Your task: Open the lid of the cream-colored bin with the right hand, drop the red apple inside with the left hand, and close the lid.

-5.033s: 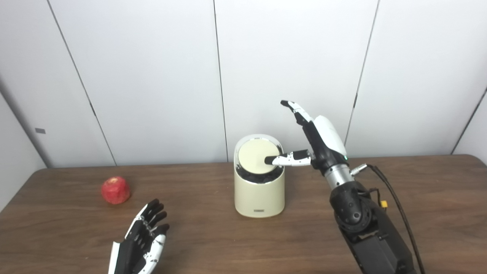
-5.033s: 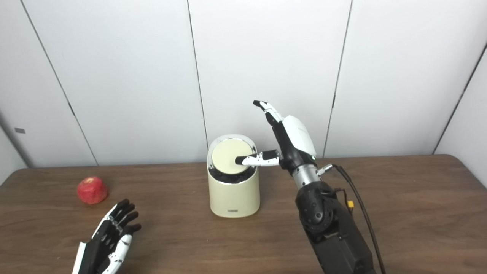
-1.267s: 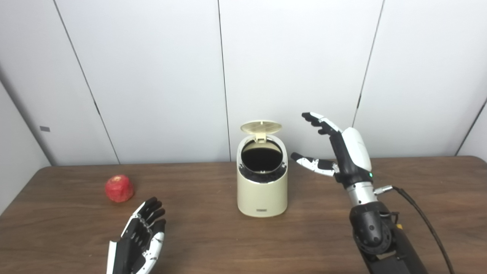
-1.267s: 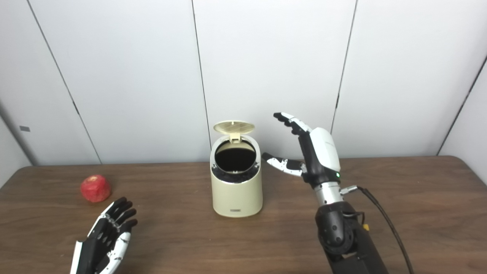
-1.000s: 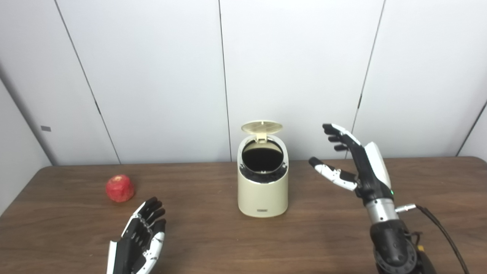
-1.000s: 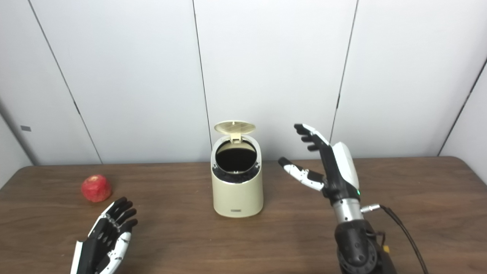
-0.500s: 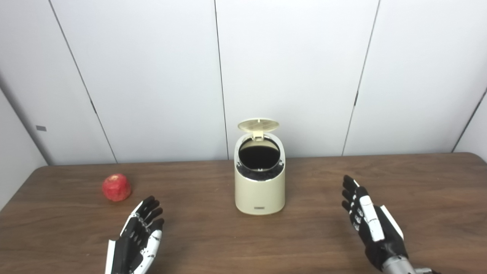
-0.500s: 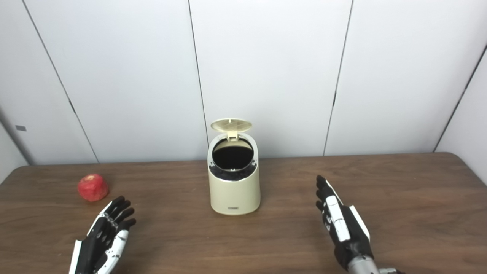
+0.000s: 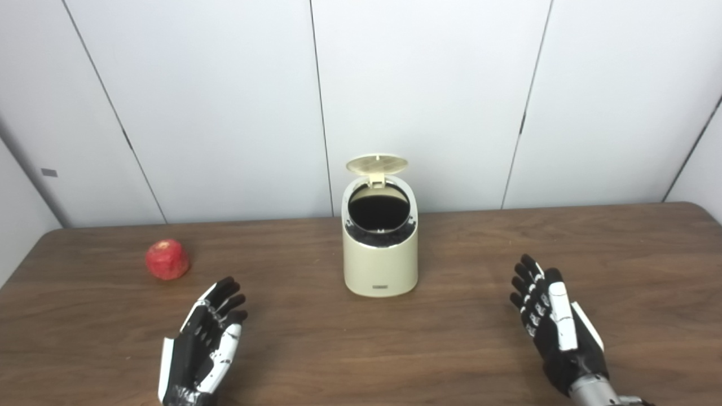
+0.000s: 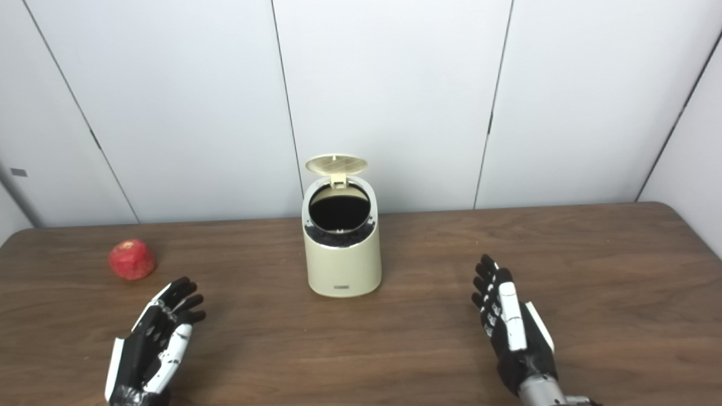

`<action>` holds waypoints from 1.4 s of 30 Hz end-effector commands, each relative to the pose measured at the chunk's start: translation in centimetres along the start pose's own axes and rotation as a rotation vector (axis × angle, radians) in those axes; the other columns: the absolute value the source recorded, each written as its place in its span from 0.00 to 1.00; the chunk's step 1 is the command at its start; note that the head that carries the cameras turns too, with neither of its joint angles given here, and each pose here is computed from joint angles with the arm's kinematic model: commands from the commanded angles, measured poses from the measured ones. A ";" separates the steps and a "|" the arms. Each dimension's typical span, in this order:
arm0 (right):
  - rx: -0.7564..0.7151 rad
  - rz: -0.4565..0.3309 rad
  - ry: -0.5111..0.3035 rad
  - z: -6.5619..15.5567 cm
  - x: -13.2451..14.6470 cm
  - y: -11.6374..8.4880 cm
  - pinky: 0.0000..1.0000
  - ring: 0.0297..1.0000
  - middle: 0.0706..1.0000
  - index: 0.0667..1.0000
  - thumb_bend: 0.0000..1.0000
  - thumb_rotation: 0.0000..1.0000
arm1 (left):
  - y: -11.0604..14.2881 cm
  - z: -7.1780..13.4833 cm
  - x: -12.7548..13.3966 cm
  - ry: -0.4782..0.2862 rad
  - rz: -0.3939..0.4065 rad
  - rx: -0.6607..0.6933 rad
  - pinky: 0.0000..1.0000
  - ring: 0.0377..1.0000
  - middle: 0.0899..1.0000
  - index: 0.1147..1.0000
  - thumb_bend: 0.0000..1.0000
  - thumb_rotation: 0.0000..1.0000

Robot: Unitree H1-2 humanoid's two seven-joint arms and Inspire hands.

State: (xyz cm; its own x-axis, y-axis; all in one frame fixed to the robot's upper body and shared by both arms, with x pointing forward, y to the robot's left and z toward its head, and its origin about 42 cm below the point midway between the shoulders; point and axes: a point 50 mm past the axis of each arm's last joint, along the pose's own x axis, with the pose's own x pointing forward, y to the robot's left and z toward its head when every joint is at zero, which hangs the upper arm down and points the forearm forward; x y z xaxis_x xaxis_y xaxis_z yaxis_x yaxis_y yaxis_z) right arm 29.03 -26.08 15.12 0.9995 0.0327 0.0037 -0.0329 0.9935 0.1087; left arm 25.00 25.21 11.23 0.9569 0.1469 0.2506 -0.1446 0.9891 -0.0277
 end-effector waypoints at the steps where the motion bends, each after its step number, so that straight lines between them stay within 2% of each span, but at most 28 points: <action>1: -0.034 -0.010 -0.090 1.0 0.2 -1.2 1.00 1.00 1.00 1.00 0.54 1.00 | 0.0 -1.7 -2.8 0.091 0.018 0.005 0.71 0.77 0.80 0.80 0.48 0.33; 4: -0.059 -0.015 -0.107 0.6 0.3 -2.2 1.00 1.00 1.00 1.00 0.56 1.00 | -0.5 -1.4 -2.9 0.098 0.030 -0.003 0.70 0.77 0.80 0.81 0.52 0.31; 9: -0.076 -0.017 -0.117 0.4 0.3 -2.6 1.00 1.00 1.00 1.00 0.56 1.00 | -0.6 -1.2 -3.0 0.102 0.034 -0.003 0.70 0.78 0.81 0.82 0.52 0.29; 10: -0.073 -0.018 -0.123 0.4 0.3 -3.0 1.00 1.00 1.00 1.00 0.56 1.00 | -0.9 -0.5 -3.0 0.110 0.040 0.013 0.70 0.78 0.81 0.82 0.52 0.29; 14: -0.067 -0.028 -0.137 0.9 0.2 -3.5 1.00 1.00 0.99 0.99 0.53 1.00 | -1.3 1.5 -2.8 0.107 0.060 0.071 0.72 0.81 0.84 0.87 0.52 0.14; 16: -0.059 -0.029 -0.134 1.1 0.1 -3.4 1.00 1.00 0.99 0.99 0.54 1.00 | -1.1 2.0 -2.7 0.100 0.069 0.108 0.73 0.82 0.84 0.89 0.55 0.11; 20: -0.065 -0.030 -0.136 1.7 -0.2 -3.1 1.00 1.00 0.98 0.98 0.55 1.00 | 0.0 3.1 -2.0 0.087 0.117 0.251 0.75 0.80 0.83 0.87 0.65 0.14; 21: -0.072 -0.030 -0.136 1.9 -0.4 -3.0 0.99 0.99 0.97 0.97 0.55 1.00 | 0.4 3.4 -1.8 0.087 0.134 0.305 0.77 0.79 0.82 0.86 0.68 0.17; 22: -0.076 -0.031 -0.135 2.0 -0.4 -2.9 0.98 0.99 0.97 0.97 0.56 1.00 | 0.6 3.7 -1.7 0.089 0.146 0.342 0.84 0.80 0.80 0.86 0.71 0.20; 24: -0.080 -0.029 -0.133 2.2 -0.6 -2.7 0.96 0.98 0.96 0.96 0.57 1.00 | 1.6 4.2 -1.2 0.093 0.175 0.412 0.89 0.81 0.80 0.86 0.74 0.22; 25: -0.082 -0.025 -0.131 2.4 -0.7 -2.6 0.94 0.98 0.96 0.96 0.57 1.00 | 2.1 4.4 -0.8 0.090 0.184 0.435 0.89 0.81 0.80 0.87 0.76 0.22; 28: -0.078 -0.011 -0.130 2.5 -0.8 -2.5 0.96 0.99 0.97 0.96 0.57 1.00 | 4.0 4.8 0.4 0.064 0.201 0.501 0.71 0.78 0.82 0.87 0.81 0.21; 34: -0.095 0.003 -0.130 2.5 -0.7 -2.4 0.96 0.98 0.97 0.97 0.63 1.00 | 6.6 5.7 3.0 0.056 0.239 0.598 0.66 0.79 0.85 0.87 0.85 0.20; 37: -0.100 0.006 -0.130 2.5 -0.6 -2.4 0.95 0.98 0.97 0.98 0.64 1.00 | 7.8 6.3 4.4 0.076 0.257 0.650 0.74 0.81 0.85 0.88 0.86 0.23; 39: -0.100 0.008 -0.129 2.5 -0.5 -2.3 0.94 0.98 0.97 0.98 0.64 1.00 | 8.5 6.5 5.4 0.088 0.272 0.676 0.75 0.81 0.85 0.88 0.86 0.23; 42: -0.093 0.012 -0.129 2.5 -0.5 -2.3 0.96 0.99 0.98 0.99 0.62 1.00 | 9.6 6.7 7.0 0.105 0.293 0.720 0.69 0.80 0.85 0.88 0.87 0.22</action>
State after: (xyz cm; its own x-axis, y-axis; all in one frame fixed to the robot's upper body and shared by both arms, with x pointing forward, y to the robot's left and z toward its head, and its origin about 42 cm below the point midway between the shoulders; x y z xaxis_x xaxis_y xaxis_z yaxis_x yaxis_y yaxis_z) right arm 28.01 -28.59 15.73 0.9978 0.0125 0.0652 -0.0148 0.9993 0.0350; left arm 27.82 34.98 17.58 0.8846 0.4319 0.1762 -0.4519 0.7000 0.5530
